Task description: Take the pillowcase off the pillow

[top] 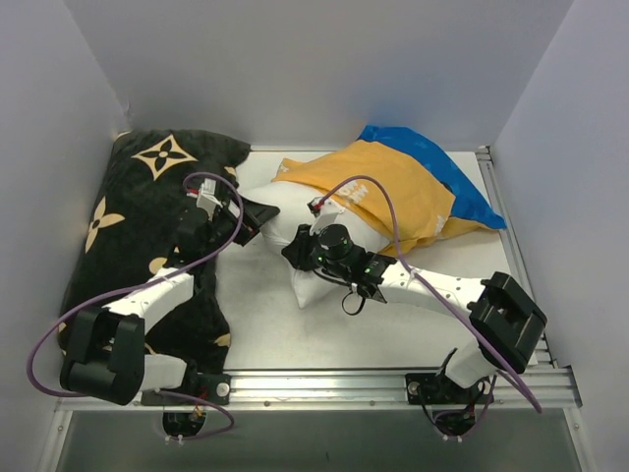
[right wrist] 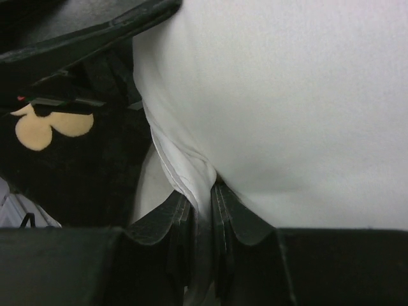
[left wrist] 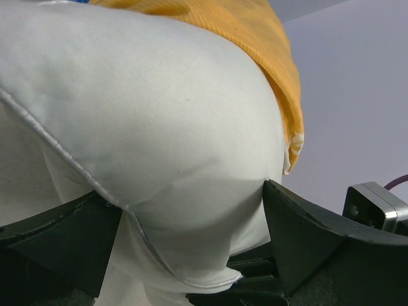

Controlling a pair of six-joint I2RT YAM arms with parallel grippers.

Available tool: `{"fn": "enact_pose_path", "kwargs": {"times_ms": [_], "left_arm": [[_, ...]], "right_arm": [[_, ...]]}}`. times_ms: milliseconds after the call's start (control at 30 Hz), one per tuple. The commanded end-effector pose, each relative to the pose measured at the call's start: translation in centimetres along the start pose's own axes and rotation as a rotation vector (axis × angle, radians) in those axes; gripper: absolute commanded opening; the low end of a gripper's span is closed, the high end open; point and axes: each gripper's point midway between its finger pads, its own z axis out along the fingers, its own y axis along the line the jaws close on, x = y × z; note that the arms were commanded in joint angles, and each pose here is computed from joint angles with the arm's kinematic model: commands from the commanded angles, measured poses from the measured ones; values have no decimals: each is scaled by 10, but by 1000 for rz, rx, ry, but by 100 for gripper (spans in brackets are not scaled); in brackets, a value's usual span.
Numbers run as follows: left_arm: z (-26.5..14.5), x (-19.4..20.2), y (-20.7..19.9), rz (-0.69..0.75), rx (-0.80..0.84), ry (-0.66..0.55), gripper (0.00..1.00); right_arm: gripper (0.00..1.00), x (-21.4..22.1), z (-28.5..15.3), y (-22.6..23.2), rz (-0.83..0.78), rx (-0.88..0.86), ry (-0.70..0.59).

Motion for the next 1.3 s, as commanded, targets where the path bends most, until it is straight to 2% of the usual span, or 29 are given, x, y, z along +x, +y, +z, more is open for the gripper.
{"fn": "enact_pose_path", "kwargs": {"times_ms": [0, 33, 100, 133, 200, 233, 267, 300, 333, 367, 400, 433, 500, 533, 567, 600, 667, 700, 767, 800, 867, 900, 933, 1033, 1167, 1267], "left_arm": [[3, -5, -14, 57, 92, 2, 97], [3, -2, -12, 63, 93, 19, 91], [6, 1, -8, 74, 97, 56, 67], [6, 3, -10, 73, 112, 81, 46], [7, 8, -6, 61, 102, 108, 22], [6, 13, 1, 54, 68, 139, 0], [4, 16, 6, 59, 42, 154, 0], [2, 20, 13, 64, 8, 168, 0], [-1, 24, 20, 72, -25, 182, 0], [-8, 32, 37, 89, -100, 200, 0], [-13, 35, 45, 104, -138, 208, 0], [-17, 38, 56, 112, -181, 212, 0], [-34, 52, 80, 121, -271, 240, 0], [-38, 55, 86, 117, -290, 243, 0], [-43, 59, 93, 108, -315, 250, 0], [-51, 69, 103, 96, -339, 264, 0], [-58, 79, 113, 81, -367, 275, 0], [-61, 83, 117, 81, -378, 283, 0], [-67, 95, 128, 75, -409, 305, 0], [-69, 98, 131, 73, -415, 308, 0], [-73, 104, 137, 71, -429, 316, 0], [-74, 105, 139, 70, -430, 317, 0], [-75, 105, 140, 72, -433, 316, 0], [-76, 106, 142, 80, -438, 317, 0], [-73, 104, 141, 86, -436, 317, 0], [-71, 103, 138, 83, -426, 320, 0]], "right_arm": [[0, 0, -10, 60, -32, -239, 25], [0, 3, -12, 65, -48, -274, 45], [0, 9, -17, 71, -64, -313, 77], [0, 10, -20, 73, -81, -319, 99], [0, 15, -26, 82, -108, -363, 155], [1, 18, -30, 82, -140, -357, 209], [9, 14, -34, 83, -162, -350, 223], [29, 11, -38, 82, -178, -337, 236], [38, 6, -46, 80, -193, -299, 266], [46, -6, -55, 81, -226, -290, 243], [60, -16, -60, 78, -238, -263, 224], [64, -19, -70, 73, -252, -231, 245], [73, -62, -81, 71, -275, -166, 163], [76, -68, -85, 59, -281, -105, 180], [78, -99, -87, 55, -277, -67, 127], [82, -112, -87, 42, -270, -19, 115], [84, -135, -79, -3, -200, 96, 128], [84, -157, -80, -6, -185, 102, 100], [85, -164, -66, -39, -213, 215, 136], [87, -186, -65, -46, -231, 240, 103], [90, -180, -45, -78, -285, 295, 184], [91, -190, -44, -75, -303, 273, 193], [91, -176, -27, -83, -334, 239, 264], [93, -152, -16, -56, -417, 74, 361], [94, -116, -2, -35, -603, 36, 434], [94, -101, 8, -33, -661, 70, 461]]}}
